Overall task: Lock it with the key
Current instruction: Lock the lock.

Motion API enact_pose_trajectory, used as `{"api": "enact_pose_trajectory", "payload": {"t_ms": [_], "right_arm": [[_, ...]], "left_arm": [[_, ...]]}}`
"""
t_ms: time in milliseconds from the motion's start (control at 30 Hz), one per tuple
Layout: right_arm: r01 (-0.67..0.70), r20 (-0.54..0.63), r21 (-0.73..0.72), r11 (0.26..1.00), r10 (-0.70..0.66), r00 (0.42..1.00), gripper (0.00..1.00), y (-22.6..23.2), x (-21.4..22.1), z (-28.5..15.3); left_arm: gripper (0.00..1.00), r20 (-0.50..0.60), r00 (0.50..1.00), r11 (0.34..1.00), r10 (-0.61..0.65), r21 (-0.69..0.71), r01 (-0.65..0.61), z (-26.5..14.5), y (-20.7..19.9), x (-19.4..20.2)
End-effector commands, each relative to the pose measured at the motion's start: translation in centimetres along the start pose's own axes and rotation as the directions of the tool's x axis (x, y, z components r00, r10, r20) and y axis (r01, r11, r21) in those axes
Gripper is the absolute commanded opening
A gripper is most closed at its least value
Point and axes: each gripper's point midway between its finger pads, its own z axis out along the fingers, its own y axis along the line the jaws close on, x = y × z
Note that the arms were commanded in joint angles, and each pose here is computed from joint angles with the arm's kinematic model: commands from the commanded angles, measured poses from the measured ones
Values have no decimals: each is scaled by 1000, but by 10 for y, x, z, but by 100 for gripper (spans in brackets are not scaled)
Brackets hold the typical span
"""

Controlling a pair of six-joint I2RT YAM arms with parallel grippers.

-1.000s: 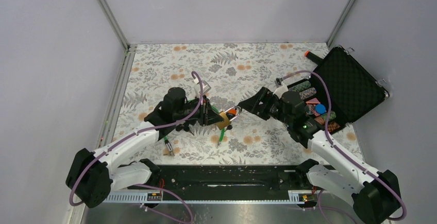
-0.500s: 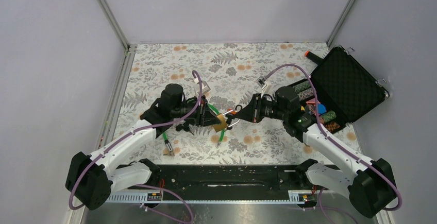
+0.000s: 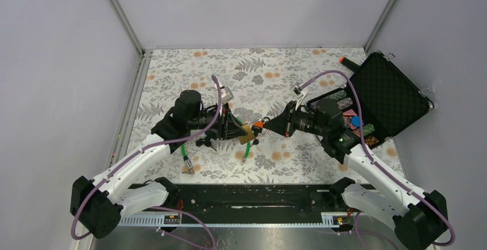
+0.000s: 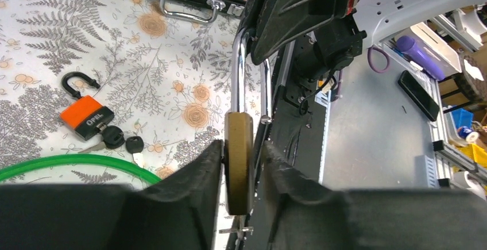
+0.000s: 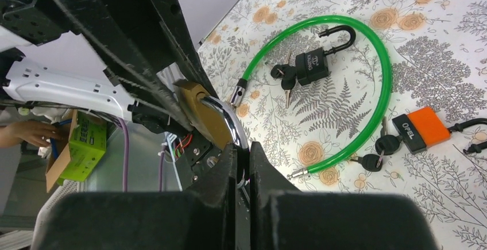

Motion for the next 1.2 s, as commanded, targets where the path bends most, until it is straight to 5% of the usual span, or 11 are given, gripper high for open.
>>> {"api": "enact_pose_trajectory", "payload": {"t_ms": [0,67,167,467,700,800,1033,1167], "right_arm": [[-18,174,-34,999,23,985,0,19,-50,-4],[-39,235,-79,996,57,970,0,32,-66,-8],[-38,299,-126,991,75,951,0,53,-89,-18],[-63,402,-160,985,123,907,0,93,-138,-45],[-134,466,-260,956,245,850,0,118,-169,-60],[-159,475,-308,938,296,829,0,128,-178,-65],[-189,436,-438,879,392,810,0,155,-196,-73],[-206,412,-471,858,421,808,0,160,-198,-74]], "left_arm": [[48,192,981,995,17,89,-34,-3,-26,-52],[70,272,962,992,-24,129,-11,0,-29,-62],[82,369,928,990,-55,140,3,1,-26,-76],[91,531,847,998,12,51,-46,-9,-23,-117],[91,554,832,989,36,100,-109,-6,-41,-133],[86,591,806,985,31,121,-126,-10,-50,-143],[41,643,763,978,64,110,-175,-19,-59,-156],[28,667,741,978,73,99,-186,-26,-63,-162]]}}
